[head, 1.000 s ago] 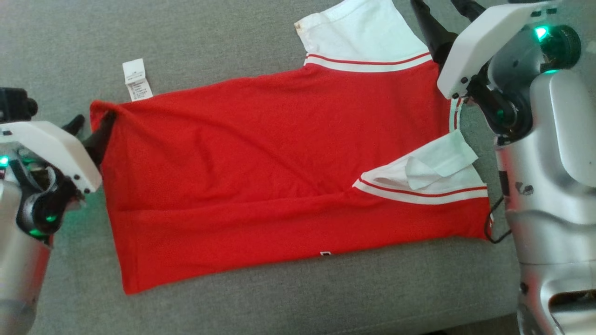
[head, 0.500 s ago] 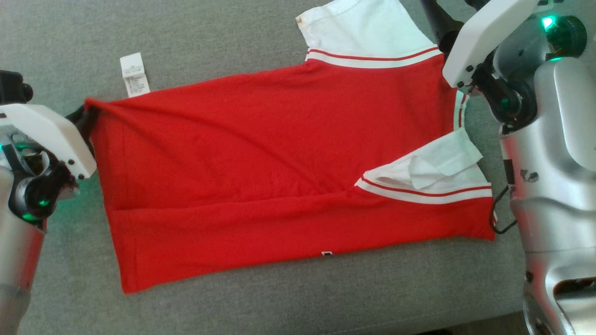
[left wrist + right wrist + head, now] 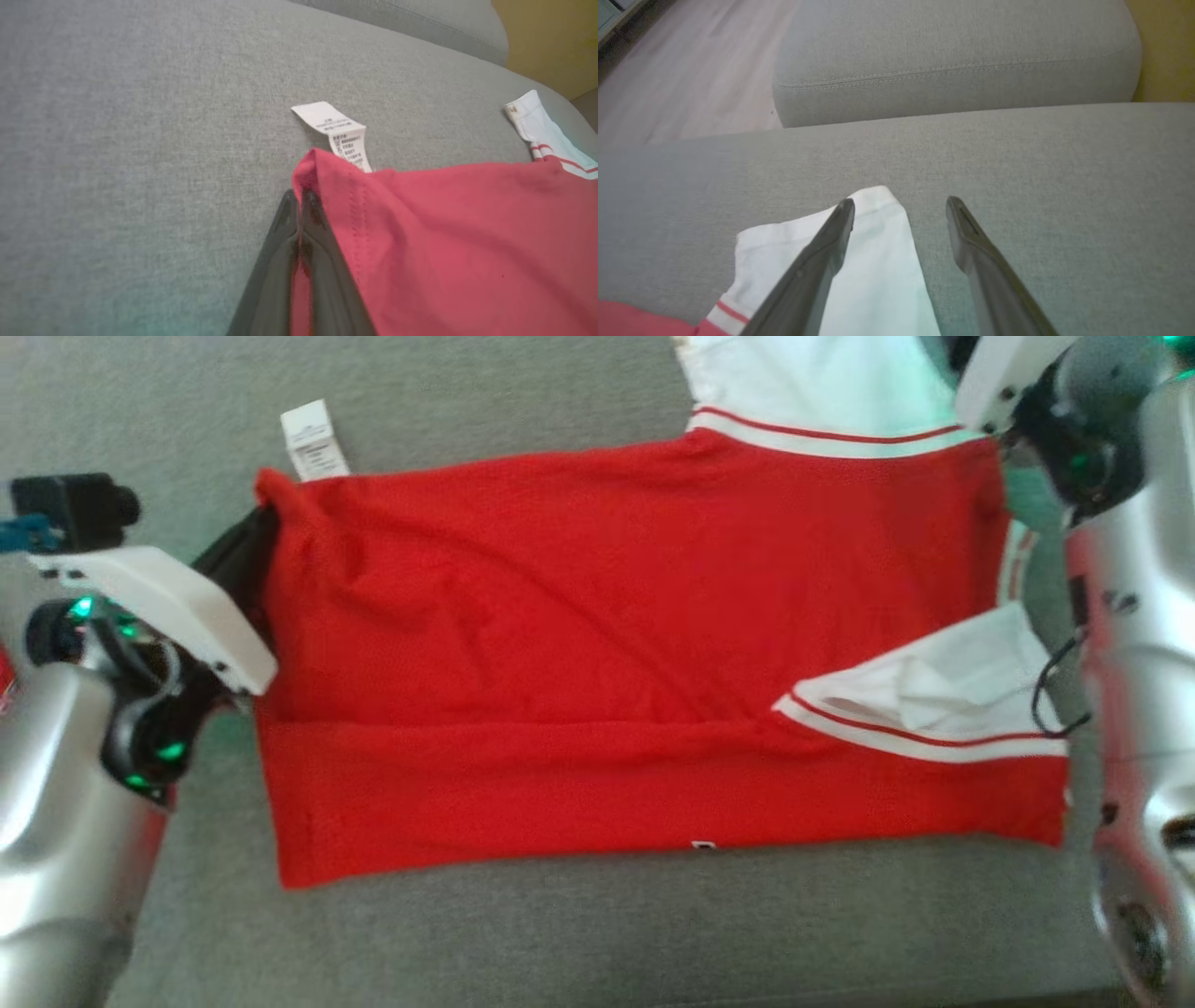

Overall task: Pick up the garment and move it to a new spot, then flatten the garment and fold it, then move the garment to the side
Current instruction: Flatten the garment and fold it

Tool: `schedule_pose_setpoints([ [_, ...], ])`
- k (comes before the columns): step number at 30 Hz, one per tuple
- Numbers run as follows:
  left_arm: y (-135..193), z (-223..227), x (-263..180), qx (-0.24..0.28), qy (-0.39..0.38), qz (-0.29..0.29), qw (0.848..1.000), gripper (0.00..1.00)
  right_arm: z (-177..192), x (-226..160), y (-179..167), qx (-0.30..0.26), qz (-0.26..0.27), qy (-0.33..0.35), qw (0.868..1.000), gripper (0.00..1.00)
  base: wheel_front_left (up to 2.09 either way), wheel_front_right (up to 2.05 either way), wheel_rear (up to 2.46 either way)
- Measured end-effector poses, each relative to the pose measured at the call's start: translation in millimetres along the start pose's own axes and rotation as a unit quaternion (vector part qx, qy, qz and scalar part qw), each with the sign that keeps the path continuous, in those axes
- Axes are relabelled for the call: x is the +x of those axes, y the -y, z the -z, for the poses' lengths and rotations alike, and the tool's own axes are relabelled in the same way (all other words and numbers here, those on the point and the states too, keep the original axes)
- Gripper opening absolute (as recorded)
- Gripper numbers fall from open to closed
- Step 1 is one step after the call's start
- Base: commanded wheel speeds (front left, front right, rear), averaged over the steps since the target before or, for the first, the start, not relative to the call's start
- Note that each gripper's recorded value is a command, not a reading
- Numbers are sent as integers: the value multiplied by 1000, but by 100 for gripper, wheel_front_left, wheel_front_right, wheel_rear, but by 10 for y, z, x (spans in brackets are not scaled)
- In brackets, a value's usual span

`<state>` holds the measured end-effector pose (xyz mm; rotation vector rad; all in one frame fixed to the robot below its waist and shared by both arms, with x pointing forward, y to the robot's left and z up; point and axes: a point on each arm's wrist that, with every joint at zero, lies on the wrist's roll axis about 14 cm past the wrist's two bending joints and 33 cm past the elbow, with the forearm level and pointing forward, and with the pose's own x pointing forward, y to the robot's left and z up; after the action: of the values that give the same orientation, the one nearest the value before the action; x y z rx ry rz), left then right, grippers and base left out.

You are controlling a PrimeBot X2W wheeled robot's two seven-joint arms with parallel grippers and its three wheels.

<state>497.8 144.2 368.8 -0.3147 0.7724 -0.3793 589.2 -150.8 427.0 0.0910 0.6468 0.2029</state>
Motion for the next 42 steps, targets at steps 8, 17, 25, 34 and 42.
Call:
schedule_pose_setpoints([
  [8,66,100,-68,6,31,12,999,0,233,448,-47,-36,7,-61,997,100,0,0,0],
  [17,109,96,-49,4,46,19,999,0,339,600,-109,-65,5,-99,993,0,0,0,0],
  [25,27,-133,-118,-10,120,3,993,0,117,429,6,-35,12,-44,998,0,0,0,0],
  [34,273,-157,-484,-60,208,28,976,0,105,-47,-202,8,-34,-23,999,0,0,0,0],
  [42,358,55,-790,-64,229,31,971,0,236,-627,5,10,-30,-17,999,0,0,0,0],
])
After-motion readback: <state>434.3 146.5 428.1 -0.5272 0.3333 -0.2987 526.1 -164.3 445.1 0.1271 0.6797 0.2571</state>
